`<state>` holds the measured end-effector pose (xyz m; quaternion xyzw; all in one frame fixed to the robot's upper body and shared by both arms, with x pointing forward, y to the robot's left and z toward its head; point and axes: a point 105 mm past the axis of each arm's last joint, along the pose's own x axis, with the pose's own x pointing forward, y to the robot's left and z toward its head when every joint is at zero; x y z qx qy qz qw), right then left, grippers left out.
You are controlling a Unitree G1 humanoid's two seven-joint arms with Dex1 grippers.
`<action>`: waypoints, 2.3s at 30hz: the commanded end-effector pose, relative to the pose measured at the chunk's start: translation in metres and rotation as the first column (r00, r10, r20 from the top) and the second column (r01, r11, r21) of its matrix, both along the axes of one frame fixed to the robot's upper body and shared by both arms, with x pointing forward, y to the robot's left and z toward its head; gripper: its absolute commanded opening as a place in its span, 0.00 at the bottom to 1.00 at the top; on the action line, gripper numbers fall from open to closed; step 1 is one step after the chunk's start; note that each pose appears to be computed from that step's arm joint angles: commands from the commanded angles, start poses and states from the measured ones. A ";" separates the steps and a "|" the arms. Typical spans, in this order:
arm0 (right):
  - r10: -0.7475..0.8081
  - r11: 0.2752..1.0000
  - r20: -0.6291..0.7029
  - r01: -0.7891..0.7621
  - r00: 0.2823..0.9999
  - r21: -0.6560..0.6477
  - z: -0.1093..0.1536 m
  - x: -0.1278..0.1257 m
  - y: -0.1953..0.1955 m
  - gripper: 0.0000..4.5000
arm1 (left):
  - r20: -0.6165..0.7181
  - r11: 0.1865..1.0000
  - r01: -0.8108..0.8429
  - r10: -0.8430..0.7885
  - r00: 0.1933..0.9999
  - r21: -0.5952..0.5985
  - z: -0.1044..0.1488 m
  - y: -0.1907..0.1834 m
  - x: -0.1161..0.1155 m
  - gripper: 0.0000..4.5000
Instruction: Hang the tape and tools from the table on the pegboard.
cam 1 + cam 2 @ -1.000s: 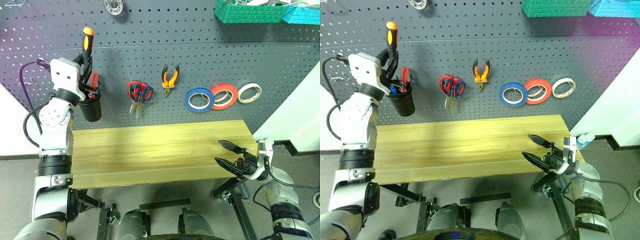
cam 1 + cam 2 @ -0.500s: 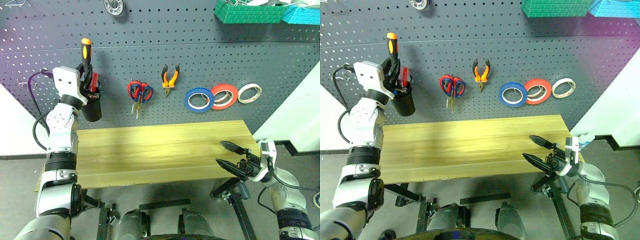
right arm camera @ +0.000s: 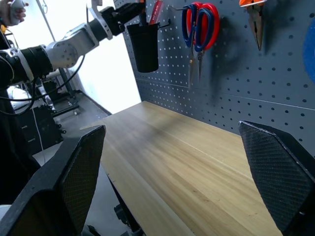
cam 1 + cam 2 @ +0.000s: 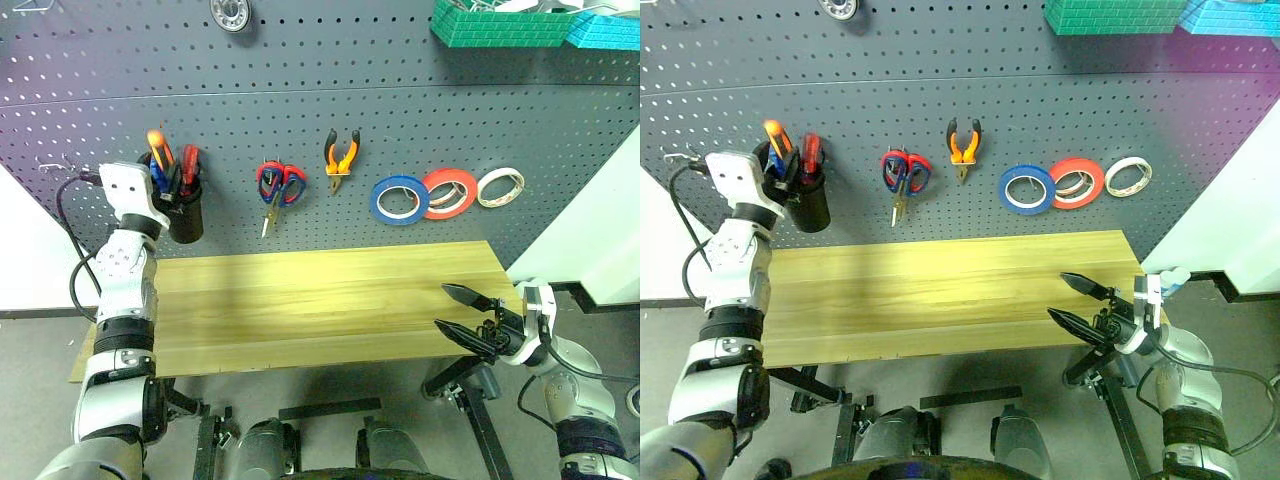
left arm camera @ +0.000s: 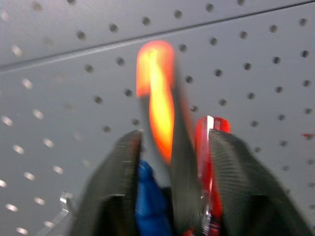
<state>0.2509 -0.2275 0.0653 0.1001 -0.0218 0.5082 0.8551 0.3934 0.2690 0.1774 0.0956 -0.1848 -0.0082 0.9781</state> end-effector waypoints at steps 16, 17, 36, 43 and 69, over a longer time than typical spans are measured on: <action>0.041 0.992 0.107 -0.053 0.993 0.111 0.027 0.001 -0.004 1.00 | 0.201 1.000 0.026 -0.028 0.979 0.015 0.054 -0.011 -0.018 0.99; 0.052 0.991 0.113 -0.066 0.992 0.121 0.029 0.001 -0.004 1.00 | 0.204 1.000 0.024 -0.026 0.979 0.016 0.055 -0.011 -0.019 0.99; 0.042 0.988 0.135 -0.062 0.990 0.143 0.027 0.011 -0.003 1.00 | 0.150 0.949 0.316 -0.312 0.938 -0.004 0.063 -0.090 -0.026 0.99; 0.011 0.989 0.155 -0.034 0.988 0.142 0.025 0.026 -0.001 1.00 | -0.149 0.836 0.538 -0.549 0.823 -0.106 -0.013 -0.125 -0.027 0.99; -0.322 0.946 0.042 0.320 0.946 0.056 -0.001 0.043 0.017 1.00 | -0.344 0.888 0.359 -0.445 0.827 -0.286 -0.096 -0.066 -0.091 0.99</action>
